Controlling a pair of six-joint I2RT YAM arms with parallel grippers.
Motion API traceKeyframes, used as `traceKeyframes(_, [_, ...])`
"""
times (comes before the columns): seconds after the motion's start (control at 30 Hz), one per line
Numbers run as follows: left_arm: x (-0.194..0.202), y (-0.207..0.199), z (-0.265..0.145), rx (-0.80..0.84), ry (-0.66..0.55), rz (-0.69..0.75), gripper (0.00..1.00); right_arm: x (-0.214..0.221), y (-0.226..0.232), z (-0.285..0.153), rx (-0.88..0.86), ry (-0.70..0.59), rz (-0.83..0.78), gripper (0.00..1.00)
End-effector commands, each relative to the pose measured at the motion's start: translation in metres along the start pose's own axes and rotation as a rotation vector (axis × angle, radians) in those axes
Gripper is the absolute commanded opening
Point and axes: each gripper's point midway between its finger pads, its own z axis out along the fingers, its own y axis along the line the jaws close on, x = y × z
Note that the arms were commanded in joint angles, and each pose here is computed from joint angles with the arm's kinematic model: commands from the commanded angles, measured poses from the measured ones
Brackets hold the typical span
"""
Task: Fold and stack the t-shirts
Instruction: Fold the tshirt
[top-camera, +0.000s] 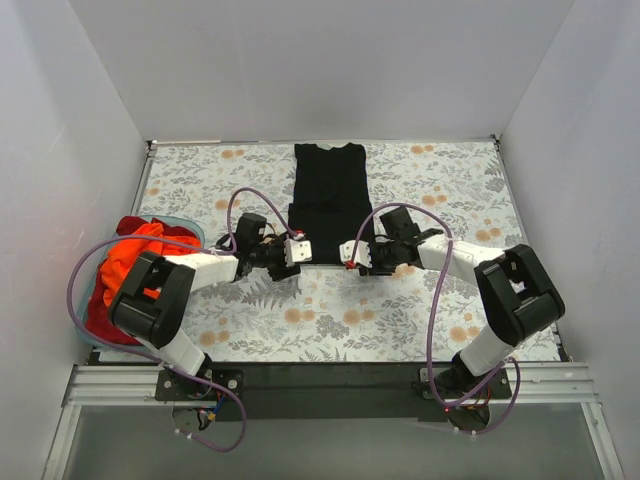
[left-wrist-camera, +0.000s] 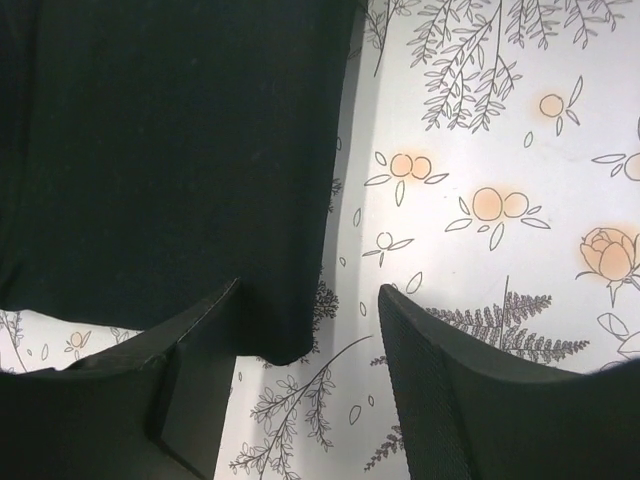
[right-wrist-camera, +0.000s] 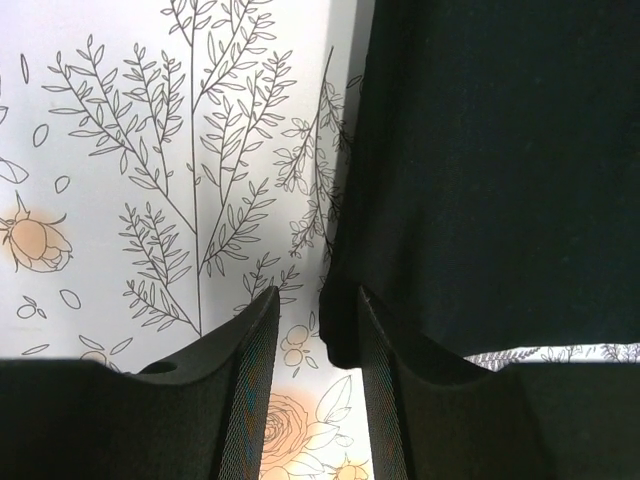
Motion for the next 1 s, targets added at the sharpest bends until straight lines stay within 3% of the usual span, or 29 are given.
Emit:
traceKeyframes(0.0, [0.002,0.002,0.002,-0.006,0.004,0.055,0.54,-0.012,-0.017,-0.007,0.057,-0.031,-0.012,0.43])
traceKeyframes(0.03, [0.003,0.001,0.002,0.001,0.008,0.054,0.46,-0.017,-0.02,-0.013,0.073,-0.045,-0.017,0.43])
traceKeyframes(0.17, [0.007,-0.005,0.003,0.025,0.016,0.058,0.31,-0.032,-0.024,-0.027,0.095,-0.084,-0.031,0.49])
traceKeyframes(0.43, [0.009,-0.006,0.003,0.025,0.023,0.064,0.27,-0.025,-0.024,-0.018,0.079,-0.065,-0.021,0.52])
traceKeyframes(0.57, [0.009,-0.006,0.002,0.027,0.023,0.069,0.32,-0.014,-0.026,-0.005,0.075,-0.037,-0.014,0.54])
traceKeyframes(0.67, [0.009,-0.006,0.003,0.031,0.022,0.067,0.31,-0.006,-0.024,0.003,0.066,-0.021,-0.01,0.53])
traceKeyframes(0.73, [0.008,-0.007,0.003,0.038,0.02,0.065,0.23,-0.004,-0.02,0.006,0.058,-0.022,-0.007,0.48])
traceKeyframes(0.77, [0.009,-0.008,0.003,0.041,0.022,0.062,0.19,-0.003,-0.02,0.006,0.057,-0.02,-0.007,0.38])
traceKeyframes(0.8, [0.007,-0.007,0.003,0.041,0.018,0.062,0.06,-0.002,-0.019,0.006,0.059,-0.016,-0.004,0.3])
traceKeyframes(0.83, [0.005,-0.006,0.002,0.041,0.014,0.063,0.0,-0.003,-0.019,0.005,0.062,-0.015,-0.001,0.22])
traceKeyframes(0.87, [0.002,-0.004,0.001,0.037,0.011,0.062,0.0,-0.003,-0.022,0.003,0.072,-0.011,0.006,0.02])
traceKeyframes(0.97, [-0.016,0.014,-0.004,0.01,-0.016,0.041,0.0,-0.015,-0.035,-0.011,0.122,-0.027,0.008,0.01])
